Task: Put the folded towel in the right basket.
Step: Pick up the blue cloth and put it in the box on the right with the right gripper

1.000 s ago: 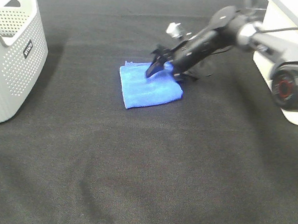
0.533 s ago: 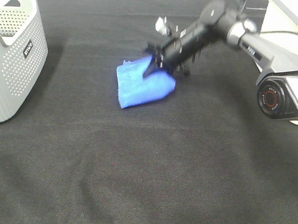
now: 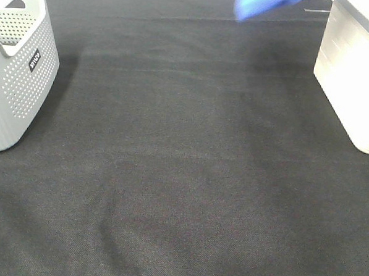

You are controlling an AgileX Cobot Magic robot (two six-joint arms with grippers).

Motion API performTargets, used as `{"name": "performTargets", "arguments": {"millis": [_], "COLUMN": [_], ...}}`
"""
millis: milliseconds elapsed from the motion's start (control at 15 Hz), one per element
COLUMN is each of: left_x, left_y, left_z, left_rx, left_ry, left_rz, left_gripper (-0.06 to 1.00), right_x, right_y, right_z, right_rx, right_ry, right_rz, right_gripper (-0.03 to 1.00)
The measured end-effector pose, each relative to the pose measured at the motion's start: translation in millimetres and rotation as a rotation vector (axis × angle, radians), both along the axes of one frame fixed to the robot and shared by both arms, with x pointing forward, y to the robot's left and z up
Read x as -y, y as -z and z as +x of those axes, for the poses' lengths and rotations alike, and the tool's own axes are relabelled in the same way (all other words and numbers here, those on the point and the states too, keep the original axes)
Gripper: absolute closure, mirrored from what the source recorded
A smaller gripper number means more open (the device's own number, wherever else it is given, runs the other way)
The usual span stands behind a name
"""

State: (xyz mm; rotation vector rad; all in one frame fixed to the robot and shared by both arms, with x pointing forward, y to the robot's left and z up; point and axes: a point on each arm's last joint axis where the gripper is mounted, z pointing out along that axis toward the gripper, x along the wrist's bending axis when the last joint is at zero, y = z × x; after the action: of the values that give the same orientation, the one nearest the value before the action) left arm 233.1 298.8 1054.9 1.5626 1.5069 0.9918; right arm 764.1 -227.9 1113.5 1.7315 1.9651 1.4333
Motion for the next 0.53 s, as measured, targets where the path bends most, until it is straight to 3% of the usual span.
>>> {"name": "performTargets", "arguments": {"millis": [67,267,533], "left_x": [0,0,0], "left_y": [0,0,0], "left_z": [0,0,0], "left_rx": [0.0,0.0,0.0], "left_ry": [0.0,0.0,-0.002], "left_rz": [0.0,0.0,0.003], "left_gripper": [0.01,0.01,0.01], "right_x": [34,100,171], "right_y": [-29,-62,-56], "right_z": [-9,-26,-33], "right_rx": [0.06,0.123,0.091], "right_ry": [0.086,0.239,0.398], "right_rz": [-0.047,-0.103,-0.19], "right_gripper": [0.83,0.83,0.83]}}
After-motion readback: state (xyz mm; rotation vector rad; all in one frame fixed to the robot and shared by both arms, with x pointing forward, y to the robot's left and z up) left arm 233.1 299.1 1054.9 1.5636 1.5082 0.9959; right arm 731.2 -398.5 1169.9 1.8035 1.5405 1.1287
